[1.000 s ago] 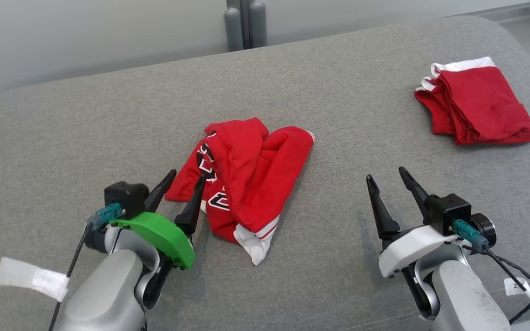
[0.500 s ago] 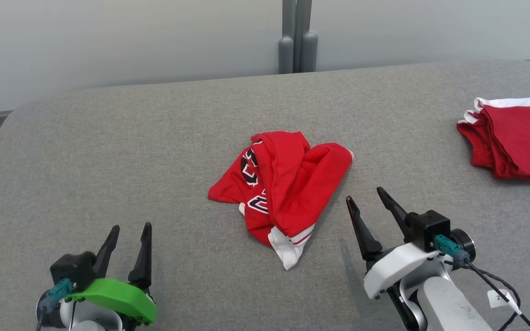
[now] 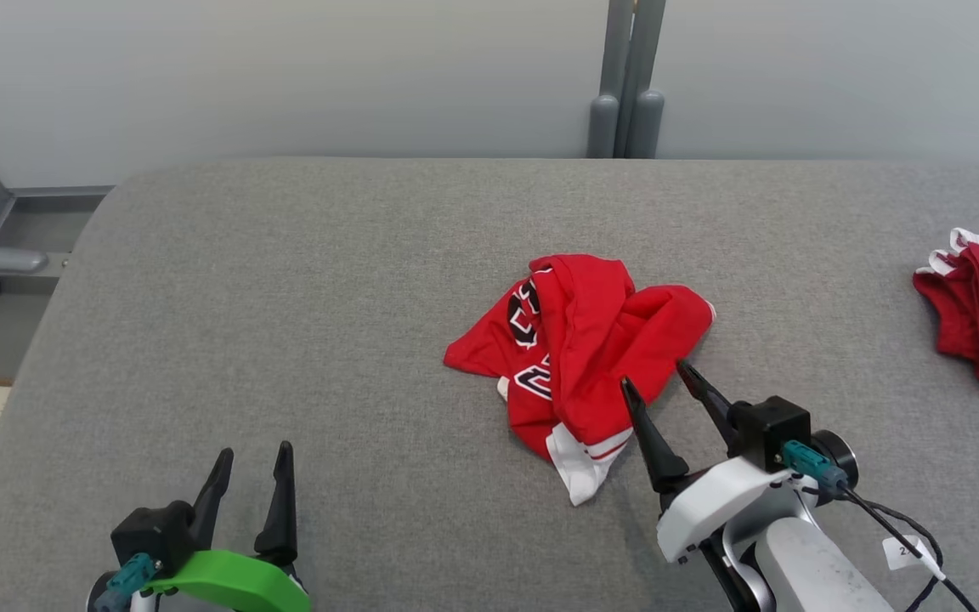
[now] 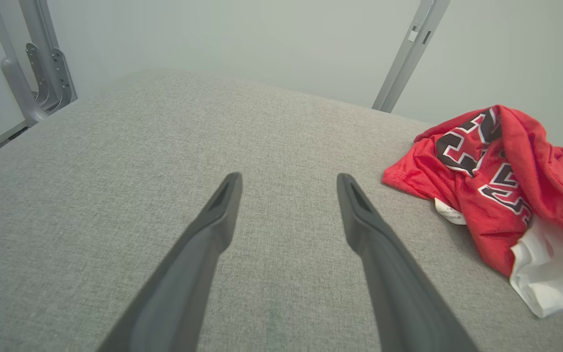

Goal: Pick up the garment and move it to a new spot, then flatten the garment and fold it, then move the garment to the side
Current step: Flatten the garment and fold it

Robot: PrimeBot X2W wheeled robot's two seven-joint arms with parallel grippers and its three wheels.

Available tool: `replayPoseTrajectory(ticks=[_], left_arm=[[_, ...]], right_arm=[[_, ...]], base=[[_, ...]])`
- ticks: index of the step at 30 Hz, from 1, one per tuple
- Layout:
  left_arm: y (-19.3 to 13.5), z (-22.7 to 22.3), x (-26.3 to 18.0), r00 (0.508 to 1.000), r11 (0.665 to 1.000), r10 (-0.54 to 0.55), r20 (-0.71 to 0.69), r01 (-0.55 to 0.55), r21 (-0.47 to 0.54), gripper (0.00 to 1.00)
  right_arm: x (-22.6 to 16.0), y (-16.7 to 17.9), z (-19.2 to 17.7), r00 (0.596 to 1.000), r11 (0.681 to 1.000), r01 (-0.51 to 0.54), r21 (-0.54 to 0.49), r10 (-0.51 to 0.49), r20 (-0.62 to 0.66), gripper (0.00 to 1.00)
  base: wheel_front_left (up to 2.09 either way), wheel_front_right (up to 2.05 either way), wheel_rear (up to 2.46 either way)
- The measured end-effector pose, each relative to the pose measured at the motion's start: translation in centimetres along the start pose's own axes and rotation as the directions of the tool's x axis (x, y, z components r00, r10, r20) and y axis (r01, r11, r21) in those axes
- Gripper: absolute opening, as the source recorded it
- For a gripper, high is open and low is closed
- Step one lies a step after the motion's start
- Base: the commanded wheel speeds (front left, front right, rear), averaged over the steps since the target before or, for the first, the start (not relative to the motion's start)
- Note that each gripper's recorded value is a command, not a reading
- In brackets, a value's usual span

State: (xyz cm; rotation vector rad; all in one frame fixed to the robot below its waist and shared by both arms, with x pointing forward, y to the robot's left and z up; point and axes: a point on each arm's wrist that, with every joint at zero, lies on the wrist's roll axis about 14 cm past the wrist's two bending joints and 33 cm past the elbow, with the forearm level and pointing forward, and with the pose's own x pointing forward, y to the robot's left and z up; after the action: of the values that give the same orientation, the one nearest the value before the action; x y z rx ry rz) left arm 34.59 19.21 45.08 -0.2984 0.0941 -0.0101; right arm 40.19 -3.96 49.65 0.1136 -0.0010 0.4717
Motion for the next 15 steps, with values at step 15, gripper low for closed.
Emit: replayPoseTrajectory(ticks=[15], left_arm=[[1.8, -1.2, -1.8, 0.997, 0.998, 0.065, -0.034, -0.066, -0.024, 1.0]], right_arm=[[4.0, 3.7, -1.6, 0.99, 0.991, -0.13, 0.036, 0.132, -0.058, 1.0]], base=[[0.0, 0.0, 0.0]])
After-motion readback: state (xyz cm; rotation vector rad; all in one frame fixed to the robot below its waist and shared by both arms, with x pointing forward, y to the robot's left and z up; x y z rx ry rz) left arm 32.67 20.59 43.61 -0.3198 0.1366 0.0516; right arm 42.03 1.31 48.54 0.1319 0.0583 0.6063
